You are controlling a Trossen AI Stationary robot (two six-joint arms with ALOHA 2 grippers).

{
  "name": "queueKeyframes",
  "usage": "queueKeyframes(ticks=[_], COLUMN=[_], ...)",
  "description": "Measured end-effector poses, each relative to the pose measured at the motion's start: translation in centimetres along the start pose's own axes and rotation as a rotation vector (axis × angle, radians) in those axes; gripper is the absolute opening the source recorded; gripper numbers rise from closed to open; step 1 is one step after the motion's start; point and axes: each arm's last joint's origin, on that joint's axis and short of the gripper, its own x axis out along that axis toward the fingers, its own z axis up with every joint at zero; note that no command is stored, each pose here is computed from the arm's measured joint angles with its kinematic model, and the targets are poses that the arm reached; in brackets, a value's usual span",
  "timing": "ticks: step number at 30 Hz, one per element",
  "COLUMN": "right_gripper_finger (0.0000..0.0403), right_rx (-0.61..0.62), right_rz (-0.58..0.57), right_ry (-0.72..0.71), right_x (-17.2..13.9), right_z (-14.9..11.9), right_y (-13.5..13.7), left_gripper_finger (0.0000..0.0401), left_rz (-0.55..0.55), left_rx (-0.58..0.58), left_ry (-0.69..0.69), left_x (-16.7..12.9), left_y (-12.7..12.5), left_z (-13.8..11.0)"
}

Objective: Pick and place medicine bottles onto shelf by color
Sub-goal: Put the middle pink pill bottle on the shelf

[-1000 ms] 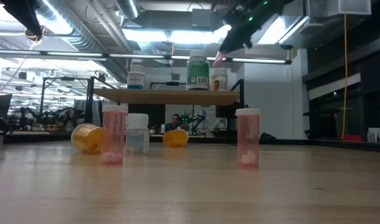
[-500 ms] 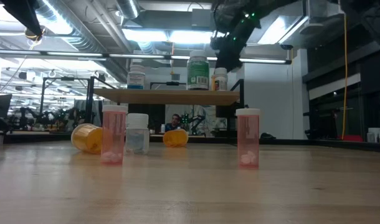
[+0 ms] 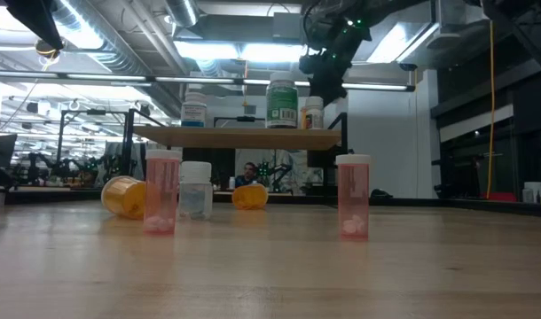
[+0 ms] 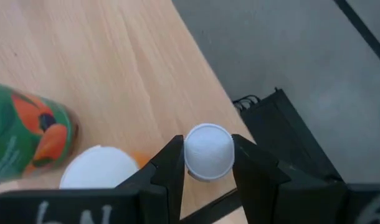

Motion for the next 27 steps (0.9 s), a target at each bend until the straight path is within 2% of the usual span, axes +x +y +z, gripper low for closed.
queueKeyframes(ticks=[5,10,27], right_gripper_finger=[0.0117,0.0117,0.0117], right_rx=[0.005,-0.011,-0.043], right_rz=[0.001,0.011,0.003], right_ry=[-0.031,0.002,-0.011], right_x=[0.4,2.4,2.1], right_z=[0.4,0.4,0.6], right_y=[0.4,0.3,0.9], left_gripper_finger=[0.0228,0.0228,0.0228], left_rz=[0.001,0.001,0.001], left_rx=[0.001,0.001,0.001], left_ry=[-0.002,-0.002,-0.002], left_x=[0.0,0.0,0.0], left_y=[0.0,0.0,0.0], left_z=[0.0,0.0,0.0])
